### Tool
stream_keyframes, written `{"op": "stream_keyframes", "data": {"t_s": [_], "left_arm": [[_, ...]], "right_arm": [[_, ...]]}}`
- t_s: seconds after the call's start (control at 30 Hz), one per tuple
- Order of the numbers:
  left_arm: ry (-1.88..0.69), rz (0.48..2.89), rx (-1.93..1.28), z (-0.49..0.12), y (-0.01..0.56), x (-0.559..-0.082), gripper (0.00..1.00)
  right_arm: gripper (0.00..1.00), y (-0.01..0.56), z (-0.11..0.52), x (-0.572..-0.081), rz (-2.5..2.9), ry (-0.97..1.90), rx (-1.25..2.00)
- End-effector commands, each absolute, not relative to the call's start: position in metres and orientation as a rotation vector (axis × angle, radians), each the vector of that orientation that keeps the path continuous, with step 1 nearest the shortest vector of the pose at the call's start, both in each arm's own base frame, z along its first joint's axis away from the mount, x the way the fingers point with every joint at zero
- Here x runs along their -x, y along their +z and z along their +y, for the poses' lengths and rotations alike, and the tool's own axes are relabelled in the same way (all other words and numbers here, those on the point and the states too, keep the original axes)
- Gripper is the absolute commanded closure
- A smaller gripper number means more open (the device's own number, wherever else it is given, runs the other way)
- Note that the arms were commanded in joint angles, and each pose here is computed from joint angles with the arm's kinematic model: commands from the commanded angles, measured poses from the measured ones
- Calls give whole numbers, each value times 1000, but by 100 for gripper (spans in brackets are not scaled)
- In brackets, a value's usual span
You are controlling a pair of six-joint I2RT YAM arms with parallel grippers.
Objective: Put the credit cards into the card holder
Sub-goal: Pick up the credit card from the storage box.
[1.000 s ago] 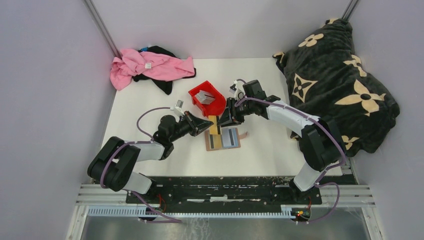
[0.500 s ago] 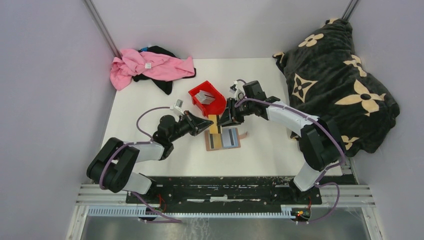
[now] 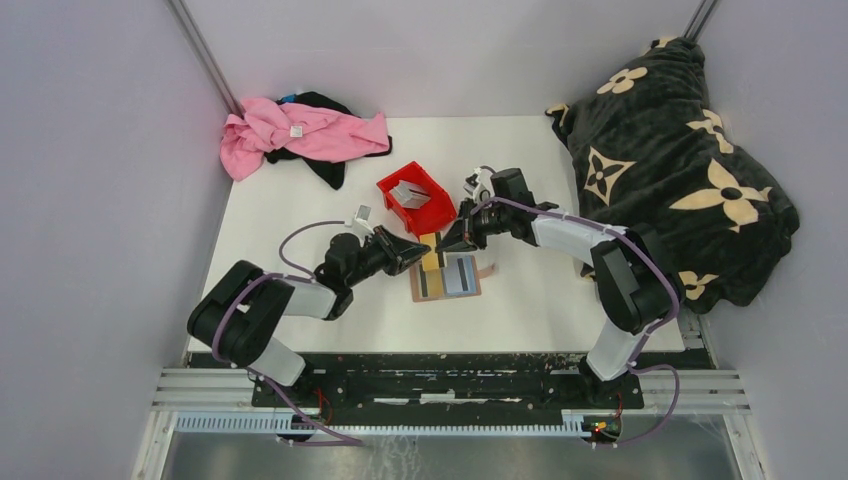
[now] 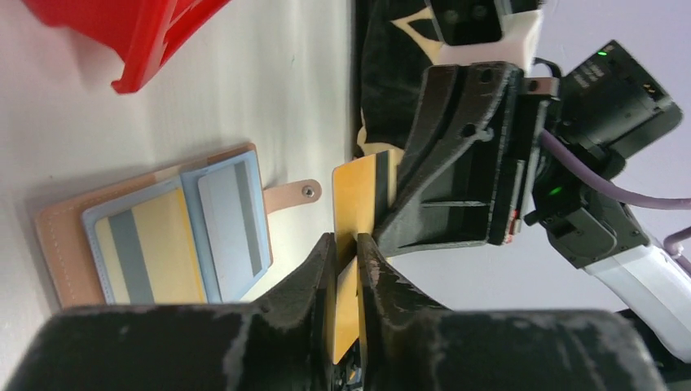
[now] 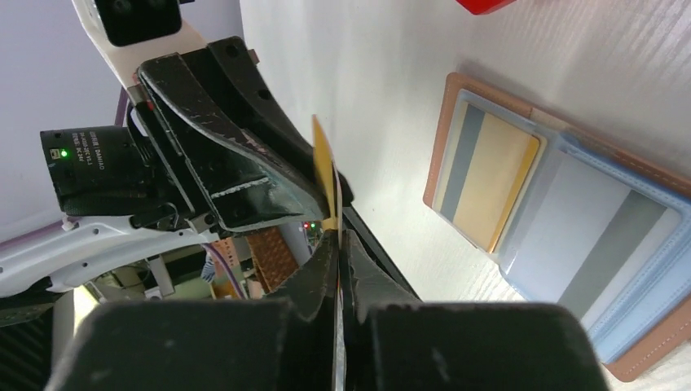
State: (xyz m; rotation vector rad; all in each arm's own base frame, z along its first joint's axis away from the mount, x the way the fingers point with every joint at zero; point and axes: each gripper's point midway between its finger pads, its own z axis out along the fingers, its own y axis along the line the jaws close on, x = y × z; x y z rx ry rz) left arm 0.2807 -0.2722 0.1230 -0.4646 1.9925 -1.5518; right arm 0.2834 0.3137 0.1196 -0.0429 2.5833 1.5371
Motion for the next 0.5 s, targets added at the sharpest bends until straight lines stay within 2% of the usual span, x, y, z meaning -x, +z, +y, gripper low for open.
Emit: {"op": "stream_keyframes", "data": {"t_s": [0.0,0.2,0.37,0.47], "left_arm": [[-1588,1940,417,-282,147,-280,71],[-1316,2079,469,-258,115,-280,56],[-1129,2176,443,-242,91,-274,55],[-1051,2231,419,-237,77,-267,60]], "right_arm": [[99,149,322,-286,2472,1542,160],[99,139,297,-289,2547,1249,222],[99,113,260,-287,2661,917,267],[99,100,241,-287,2703,761,285]]}}
